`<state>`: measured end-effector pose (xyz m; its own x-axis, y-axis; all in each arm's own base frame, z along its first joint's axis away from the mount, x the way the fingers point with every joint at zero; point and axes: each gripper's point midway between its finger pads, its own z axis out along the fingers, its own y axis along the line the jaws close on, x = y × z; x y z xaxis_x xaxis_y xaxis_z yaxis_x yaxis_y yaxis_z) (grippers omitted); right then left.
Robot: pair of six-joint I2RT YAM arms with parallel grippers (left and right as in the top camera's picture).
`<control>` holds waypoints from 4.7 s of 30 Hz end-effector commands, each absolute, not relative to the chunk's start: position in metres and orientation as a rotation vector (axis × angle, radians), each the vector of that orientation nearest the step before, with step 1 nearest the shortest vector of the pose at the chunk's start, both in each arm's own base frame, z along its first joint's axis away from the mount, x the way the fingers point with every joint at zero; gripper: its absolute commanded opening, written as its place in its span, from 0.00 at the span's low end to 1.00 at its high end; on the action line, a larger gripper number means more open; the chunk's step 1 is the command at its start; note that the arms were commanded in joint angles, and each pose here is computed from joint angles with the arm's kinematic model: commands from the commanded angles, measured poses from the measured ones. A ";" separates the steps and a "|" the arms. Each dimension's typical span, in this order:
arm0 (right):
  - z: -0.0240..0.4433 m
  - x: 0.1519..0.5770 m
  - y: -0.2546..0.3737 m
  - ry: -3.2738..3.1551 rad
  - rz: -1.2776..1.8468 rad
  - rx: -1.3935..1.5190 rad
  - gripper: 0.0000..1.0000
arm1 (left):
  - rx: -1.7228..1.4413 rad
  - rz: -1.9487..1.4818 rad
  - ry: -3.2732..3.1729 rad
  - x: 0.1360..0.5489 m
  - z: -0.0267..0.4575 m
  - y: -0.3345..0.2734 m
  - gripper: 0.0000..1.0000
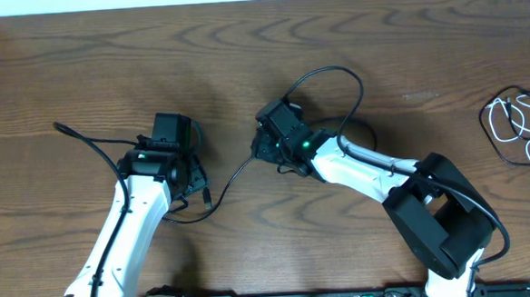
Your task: Untangle cables
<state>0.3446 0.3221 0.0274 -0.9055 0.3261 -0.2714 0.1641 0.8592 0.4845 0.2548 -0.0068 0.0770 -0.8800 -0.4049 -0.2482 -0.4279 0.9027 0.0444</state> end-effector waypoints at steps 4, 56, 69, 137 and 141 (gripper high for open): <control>0.020 0.355 0.305 2.593 0.527 0.577 0.55 | -0.643 0.167 2.818 0.256 0.080 -0.003 0.74; 0.316 0.420 -0.191 1.875 0.063 0.797 0.01 | -0.643 0.176 2.833 0.253 0.080 -0.002 0.75; 0.339 0.391 -0.263 1.696 -0.228 0.941 0.01 | -0.645 0.183 2.845 0.250 0.079 -0.002 0.74; 0.026 0.285 -0.044 3.091 0.082 0.176 0.75 | -0.644 0.133 2.872 0.246 0.078 -0.008 0.74; 0.020 0.286 -0.044 3.076 0.080 0.234 0.64 | -0.644 0.133 2.873 0.246 0.077 -0.008 0.74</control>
<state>0.2858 -0.0434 0.0210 -0.9932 0.1078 -0.0439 0.1047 0.9923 0.0661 0.2442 -0.0082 0.0748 -0.8914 -0.4048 -0.2039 -0.4231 0.9044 0.0545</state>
